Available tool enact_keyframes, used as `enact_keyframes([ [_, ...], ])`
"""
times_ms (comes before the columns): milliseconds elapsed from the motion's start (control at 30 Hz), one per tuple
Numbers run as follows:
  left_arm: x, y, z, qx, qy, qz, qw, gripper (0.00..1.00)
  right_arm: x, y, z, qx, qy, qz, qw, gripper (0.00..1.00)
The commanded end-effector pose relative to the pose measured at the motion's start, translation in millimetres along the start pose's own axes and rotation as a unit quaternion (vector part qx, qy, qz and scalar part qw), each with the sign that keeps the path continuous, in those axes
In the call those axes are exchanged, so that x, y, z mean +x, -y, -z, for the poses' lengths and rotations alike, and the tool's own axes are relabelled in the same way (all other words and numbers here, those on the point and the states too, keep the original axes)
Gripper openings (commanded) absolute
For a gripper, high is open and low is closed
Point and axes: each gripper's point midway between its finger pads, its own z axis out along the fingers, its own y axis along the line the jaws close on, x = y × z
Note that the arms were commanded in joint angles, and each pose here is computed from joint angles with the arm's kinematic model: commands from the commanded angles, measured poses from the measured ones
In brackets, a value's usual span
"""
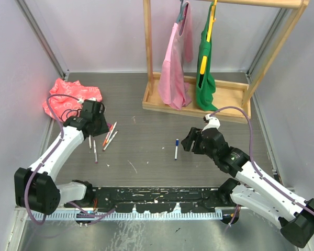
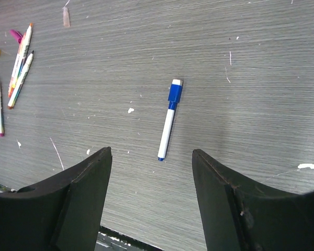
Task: Insert the pens into the pen caps
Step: Pick up the pen from the center of the board.
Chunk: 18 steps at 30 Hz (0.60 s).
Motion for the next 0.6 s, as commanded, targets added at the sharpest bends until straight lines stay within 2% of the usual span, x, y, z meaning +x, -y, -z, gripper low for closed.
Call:
enact_keyframes([
  [0, -7, -38, -3, -0.050, 0.015, 0.062, 0.997, 0.34, -17, -18, 9, -0.039, 0.020, 0.014, 0.999, 0.68],
  [300, -15, -90, -26, -0.123, 0.019, 0.112, 0.986, 0.33, -18, -21, 17, -0.053, 0.019, 0.036, 0.998, 0.68],
  [567, -15, -120, -46, -0.187, 0.006, 0.107, 0.977, 0.36, -24, -23, 21, -0.052, 0.018, 0.053, 0.997, 0.68],
])
